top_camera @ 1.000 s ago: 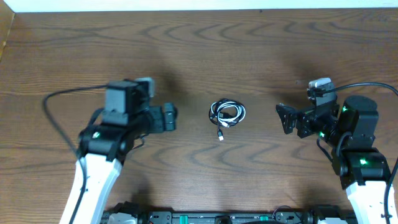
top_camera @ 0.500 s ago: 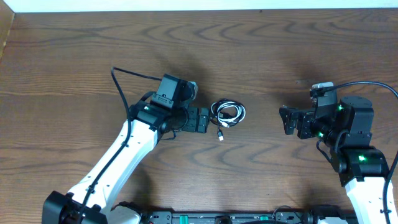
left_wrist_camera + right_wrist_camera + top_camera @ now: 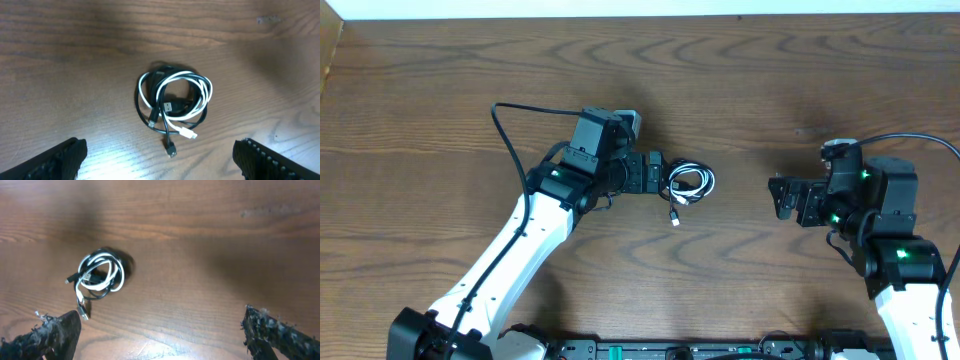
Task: Untangle cables
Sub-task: 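Close both grippers on opposite sides of the black and white cable bundle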
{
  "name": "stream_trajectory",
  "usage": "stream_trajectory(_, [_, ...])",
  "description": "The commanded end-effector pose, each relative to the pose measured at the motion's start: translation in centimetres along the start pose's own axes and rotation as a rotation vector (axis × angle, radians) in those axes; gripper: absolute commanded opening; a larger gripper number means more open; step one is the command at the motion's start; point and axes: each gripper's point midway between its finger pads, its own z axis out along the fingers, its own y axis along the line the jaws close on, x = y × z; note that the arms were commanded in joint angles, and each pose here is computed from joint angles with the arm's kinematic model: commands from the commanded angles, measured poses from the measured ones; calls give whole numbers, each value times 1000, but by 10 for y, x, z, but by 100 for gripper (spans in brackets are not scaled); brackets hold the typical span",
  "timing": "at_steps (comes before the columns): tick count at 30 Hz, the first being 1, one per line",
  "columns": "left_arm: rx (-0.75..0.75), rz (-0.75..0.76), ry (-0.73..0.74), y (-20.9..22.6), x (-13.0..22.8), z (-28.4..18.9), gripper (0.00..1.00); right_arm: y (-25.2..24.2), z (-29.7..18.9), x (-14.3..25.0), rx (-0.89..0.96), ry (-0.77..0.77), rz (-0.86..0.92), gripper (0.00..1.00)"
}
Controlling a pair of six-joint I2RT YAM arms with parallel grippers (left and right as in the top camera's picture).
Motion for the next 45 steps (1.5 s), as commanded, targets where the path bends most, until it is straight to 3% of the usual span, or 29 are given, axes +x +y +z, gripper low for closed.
stream_trajectory(1, [12, -1, -21, -8, -12, -11, 98, 7, 2, -3, 3, 49, -69, 99])
stream_trajectory(6, [-120, -26, 38, 17, 6, -13, 98, 21, 19, 2, -21, 140, -102, 99])
stream_trajectory(9, [-156, -32, 60, 24, 13, -13, 98, 43, 35, -8, -136, 113, -126, 99])
stream_trajectory(13, [-166, -41, 90, 27, 22, -13, 98, 57, 57, -34, -194, 28, -89, 80])
stream_trajectory(16, [-175, -46, 112, 29, 27, -14, 98, 70, 76, -39, -226, 11, -57, 76])
stream_trajectory(20, [-181, -50, 128, 30, 31, -14, 98, 88, 107, -25, -258, 57, -72, 73])
stream_trajectory(22, [-182, -50, 131, 31, 32, -14, 98, 91, 122, -12, -261, 97, -78, 80])
stream_trajectory(25, [-180, -61, 143, 30, 35, -15, 98, 85, 144, 7, -224, 157, -54, 81])
stream_trajectory(32, [-187, -65, 160, 32, 39, -16, 98, 77, 183, 39, -179, 232, -52, 75])
stream_trajectory(36, [-187, -65, 160, 32, 39, -16, 98, 76, 191, 61, -185, 300, -48, 60])
stream_trajectory(38, [-187, -65, 160, 32, 39, -16, 98, 80, 193, 70, -198, 328, -49, 44])
stream_trajectory(39, [-188, -65, 160, 32, 39, -16, 98, 83, 193, 74, -211, 341, -53, 26])
stream_trajectory(41, [-188, -65, 163, 32, 40, -16, 98, 89, 191, 76, -230, 351, -58, 5])
stream_trajectory(45, [-190, -66, 166, 32, 41, -16, 98, 103, 179, 69, -296, 345, -62, 1])
